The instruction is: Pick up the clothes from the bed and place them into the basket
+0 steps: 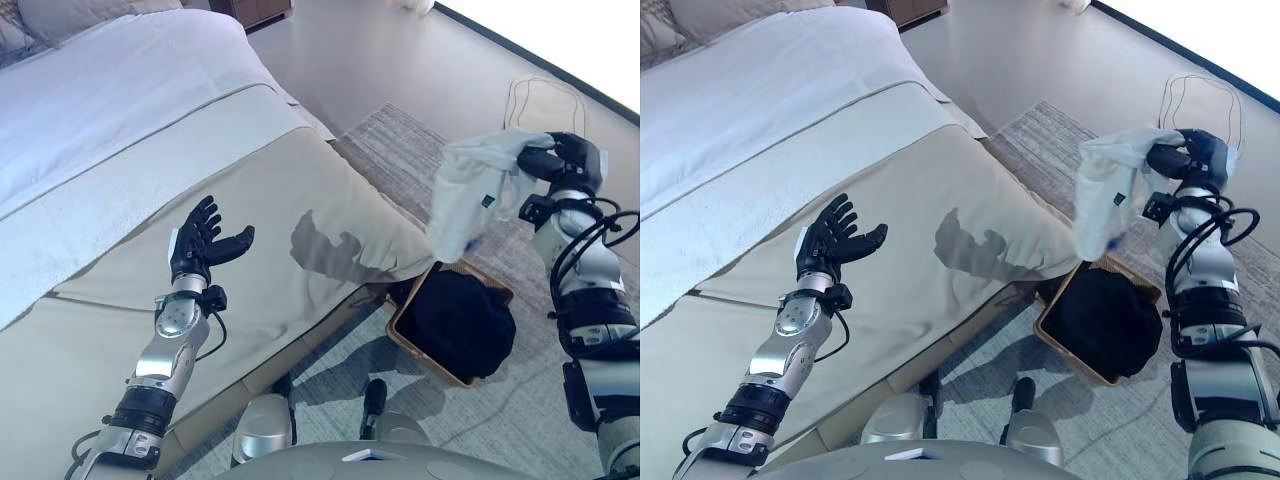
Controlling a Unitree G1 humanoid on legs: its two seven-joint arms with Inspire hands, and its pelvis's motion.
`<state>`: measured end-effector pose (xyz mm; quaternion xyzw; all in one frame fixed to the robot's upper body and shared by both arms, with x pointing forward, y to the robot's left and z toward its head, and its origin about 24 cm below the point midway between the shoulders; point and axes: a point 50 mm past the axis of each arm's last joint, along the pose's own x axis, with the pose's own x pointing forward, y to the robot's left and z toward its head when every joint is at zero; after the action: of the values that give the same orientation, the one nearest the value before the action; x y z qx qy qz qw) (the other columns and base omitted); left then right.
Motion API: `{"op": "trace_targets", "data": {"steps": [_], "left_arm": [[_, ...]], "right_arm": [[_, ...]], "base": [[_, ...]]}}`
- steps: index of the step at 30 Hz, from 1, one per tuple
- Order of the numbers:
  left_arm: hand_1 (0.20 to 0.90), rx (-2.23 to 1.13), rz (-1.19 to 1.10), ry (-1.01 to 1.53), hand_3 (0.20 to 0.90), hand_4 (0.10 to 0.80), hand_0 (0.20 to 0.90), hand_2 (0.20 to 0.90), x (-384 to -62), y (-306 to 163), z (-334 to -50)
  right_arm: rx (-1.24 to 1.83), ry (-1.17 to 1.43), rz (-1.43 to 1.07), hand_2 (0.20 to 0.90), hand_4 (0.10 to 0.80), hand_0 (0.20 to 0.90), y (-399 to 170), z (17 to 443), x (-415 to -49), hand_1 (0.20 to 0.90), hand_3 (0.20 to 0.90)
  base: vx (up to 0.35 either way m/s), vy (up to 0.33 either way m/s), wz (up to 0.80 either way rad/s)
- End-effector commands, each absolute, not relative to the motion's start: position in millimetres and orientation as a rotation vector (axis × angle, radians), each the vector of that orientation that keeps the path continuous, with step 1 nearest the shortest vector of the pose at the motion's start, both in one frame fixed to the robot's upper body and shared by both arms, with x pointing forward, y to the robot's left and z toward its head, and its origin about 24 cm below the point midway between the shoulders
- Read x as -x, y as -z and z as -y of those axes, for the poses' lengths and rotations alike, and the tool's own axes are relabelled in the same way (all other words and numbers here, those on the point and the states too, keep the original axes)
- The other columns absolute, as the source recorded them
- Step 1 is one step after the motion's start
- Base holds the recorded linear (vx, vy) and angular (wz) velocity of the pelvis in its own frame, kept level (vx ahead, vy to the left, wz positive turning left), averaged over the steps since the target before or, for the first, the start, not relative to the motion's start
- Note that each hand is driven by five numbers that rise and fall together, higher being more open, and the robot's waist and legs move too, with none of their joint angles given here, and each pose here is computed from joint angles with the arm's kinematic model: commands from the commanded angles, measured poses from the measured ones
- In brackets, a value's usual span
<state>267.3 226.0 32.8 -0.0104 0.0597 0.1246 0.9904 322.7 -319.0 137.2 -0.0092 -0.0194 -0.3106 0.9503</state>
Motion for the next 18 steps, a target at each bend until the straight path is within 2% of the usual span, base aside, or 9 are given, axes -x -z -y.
{"op": "trace_targets", "data": {"steps": [1, 7, 12, 18], "left_arm": [[0.9, -0.083, 0.018, -0.222, 0.9, 0.8, 0.9, 0.9, -281, -60, -231], [0.9, -0.082, 0.028, -0.238, 0.9, 0.8, 0.9, 0.9, -282, -68, -239], [0.9, -0.061, -0.041, -0.263, 0.9, 0.8, 0.9, 0.9, -275, -50, -235], [0.9, -0.043, -0.078, -0.195, 0.9, 0.8, 0.9, 0.9, -262, -35, -234]], "right_arm": [[0.02, 0.668, 0.274, 0.3, 0.1, 0.3, -177, 322, -315, 0.3, 0.2], [0.025, 0.686, 0.194, 0.3, 0.1, 0.3, -150, 333, -309, 0.3, 0.2], [0.099, 0.652, 0.09, 0.3, 0.1, 0.3, -139, 334, -317, 0.3, 0.2], [0.138, 0.715, -0.022, 0.3, 0.1, 0.3, -106, 356, -292, 0.3, 0.2]], "base": [[-0.057, -0.096, -0.11], [-0.063, -0.253, -0.2], [-0.012, -0.286, -0.09], [0.036, -0.188, 0.13]]}}
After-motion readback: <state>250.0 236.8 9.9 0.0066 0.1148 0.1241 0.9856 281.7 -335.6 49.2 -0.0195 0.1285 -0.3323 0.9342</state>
